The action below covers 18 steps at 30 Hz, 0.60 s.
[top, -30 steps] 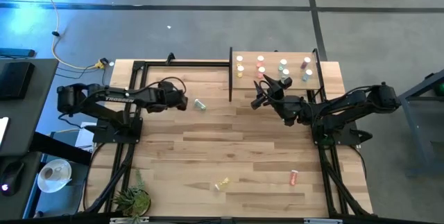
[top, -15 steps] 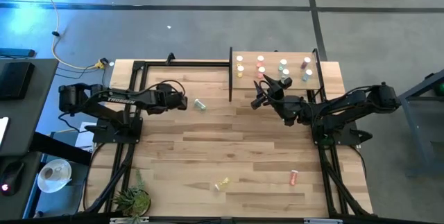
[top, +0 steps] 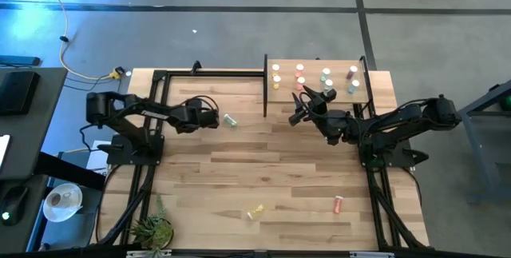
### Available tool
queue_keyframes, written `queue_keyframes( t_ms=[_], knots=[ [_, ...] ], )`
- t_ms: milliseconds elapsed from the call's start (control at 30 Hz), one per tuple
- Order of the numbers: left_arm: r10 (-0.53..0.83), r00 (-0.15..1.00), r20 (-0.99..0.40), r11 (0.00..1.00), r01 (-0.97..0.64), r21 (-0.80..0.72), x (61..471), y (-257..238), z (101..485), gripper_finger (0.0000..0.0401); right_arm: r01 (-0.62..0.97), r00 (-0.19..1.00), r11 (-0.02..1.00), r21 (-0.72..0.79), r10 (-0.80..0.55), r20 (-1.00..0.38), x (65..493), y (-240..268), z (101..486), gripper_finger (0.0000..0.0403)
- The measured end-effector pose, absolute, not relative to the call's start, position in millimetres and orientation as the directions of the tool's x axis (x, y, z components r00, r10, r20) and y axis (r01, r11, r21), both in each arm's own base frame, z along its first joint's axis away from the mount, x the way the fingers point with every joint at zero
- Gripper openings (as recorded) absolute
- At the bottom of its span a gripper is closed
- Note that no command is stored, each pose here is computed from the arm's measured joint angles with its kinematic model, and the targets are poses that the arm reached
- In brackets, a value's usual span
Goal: Pick and place medicine bottles onto shelf by color
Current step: Put the blue pill bottle on the shelf aligned with the other blue pill bottle
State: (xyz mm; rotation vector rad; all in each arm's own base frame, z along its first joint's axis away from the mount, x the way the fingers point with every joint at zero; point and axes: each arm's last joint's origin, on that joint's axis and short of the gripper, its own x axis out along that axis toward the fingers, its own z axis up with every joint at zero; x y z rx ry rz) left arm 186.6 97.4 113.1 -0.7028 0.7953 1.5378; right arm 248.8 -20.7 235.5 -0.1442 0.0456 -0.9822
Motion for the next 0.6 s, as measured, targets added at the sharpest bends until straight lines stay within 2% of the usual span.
queue_keyframes(
  t_ms=[233,433,600],
  knots=[
    [0.582,-0.162,-0.797,-0.083,-0.987,0.141,185.6,103.1,104.9,0.0209,0.825,0.556,0.547,-0.142,-0.831,0.027,248.8,-20.7,235.5,0.0204],
    [0.589,-0.164,-0.791,-0.002,-0.98,0.201,185.5,103.5,105.1,0.02,0.823,0.559,0.55,-0.142,-0.829,0.027,248.9,-20.7,235.5,0.0204],
    [0.574,-0.15,-0.805,0.085,-0.967,0.241,186.4,103.4,104.8,0.0159,0.822,0.56,0.552,-0.141,-0.828,0.028,249.0,-20.6,235.6,0.0204]
  ],
)
